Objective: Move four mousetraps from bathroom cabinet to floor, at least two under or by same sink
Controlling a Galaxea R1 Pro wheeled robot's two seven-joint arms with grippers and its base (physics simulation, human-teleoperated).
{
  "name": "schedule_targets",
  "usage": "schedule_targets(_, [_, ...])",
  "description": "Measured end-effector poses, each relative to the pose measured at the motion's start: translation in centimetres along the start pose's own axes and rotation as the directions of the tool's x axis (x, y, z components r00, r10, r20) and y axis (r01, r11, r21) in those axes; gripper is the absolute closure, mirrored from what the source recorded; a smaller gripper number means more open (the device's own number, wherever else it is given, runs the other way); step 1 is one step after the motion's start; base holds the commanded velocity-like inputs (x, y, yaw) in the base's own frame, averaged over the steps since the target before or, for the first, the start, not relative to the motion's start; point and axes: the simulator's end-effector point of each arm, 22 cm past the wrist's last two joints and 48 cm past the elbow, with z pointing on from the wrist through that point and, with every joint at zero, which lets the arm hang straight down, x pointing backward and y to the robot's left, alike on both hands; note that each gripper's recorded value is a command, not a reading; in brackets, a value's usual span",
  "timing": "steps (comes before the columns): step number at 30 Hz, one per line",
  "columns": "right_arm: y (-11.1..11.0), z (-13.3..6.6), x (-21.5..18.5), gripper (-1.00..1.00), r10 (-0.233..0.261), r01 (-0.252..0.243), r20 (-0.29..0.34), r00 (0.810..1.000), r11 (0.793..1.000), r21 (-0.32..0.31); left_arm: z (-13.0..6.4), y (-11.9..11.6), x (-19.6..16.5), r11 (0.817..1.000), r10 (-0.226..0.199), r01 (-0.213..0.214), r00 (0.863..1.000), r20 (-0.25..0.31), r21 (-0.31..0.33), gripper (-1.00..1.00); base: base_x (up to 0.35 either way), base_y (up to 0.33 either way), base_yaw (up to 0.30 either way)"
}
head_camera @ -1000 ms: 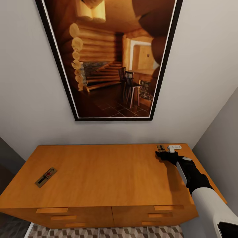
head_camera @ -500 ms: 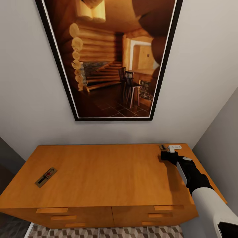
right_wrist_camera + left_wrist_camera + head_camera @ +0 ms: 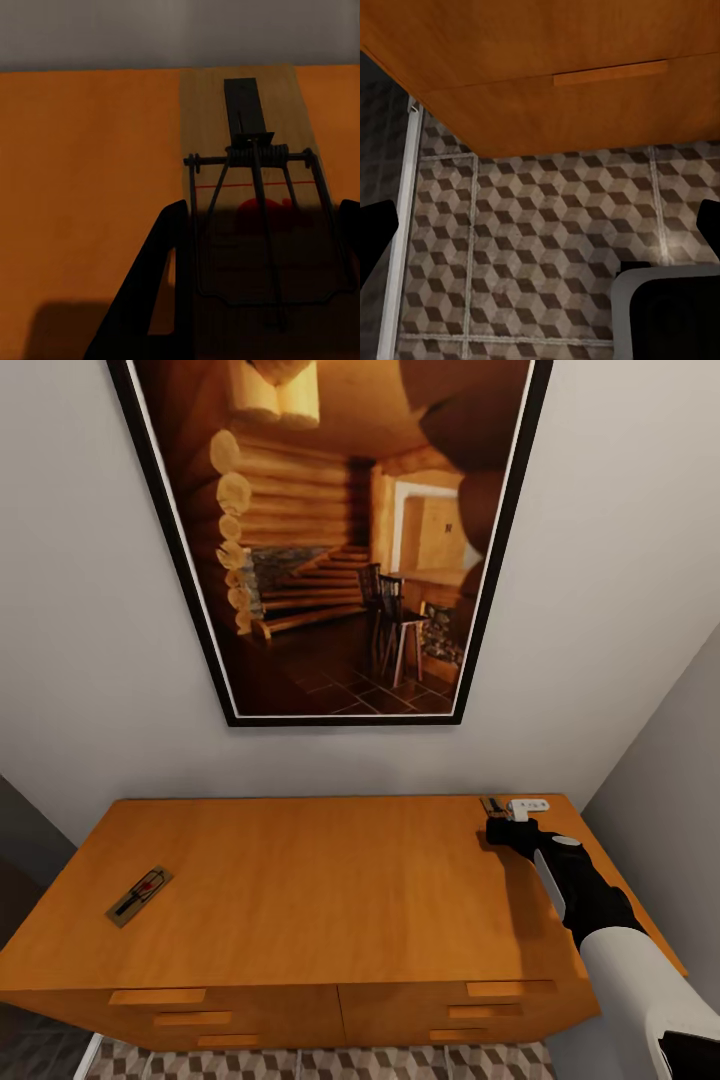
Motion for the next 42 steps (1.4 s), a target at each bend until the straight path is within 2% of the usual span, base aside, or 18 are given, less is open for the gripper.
schedule_targets(23, [-0.40,-0.16,-0.76,1.00,-0.013,0.013,0.015,1.000,1.000,0.008,0.02,-0.01,0.00,1.000,0.000,0.000,1.000,-0.001,0.000,-1.00,-0.005,0.000,0.000])
schedule_targets(42, [-0.31,-0.09,-0.73,1.00,-0.014,0.013,0.014,1.000,1.000,0.008,0.04,-0.01,-0.01,1.000,0.000,0.000,1.000,-0.001,0.000,-1.00,-0.279,0.000,0.000])
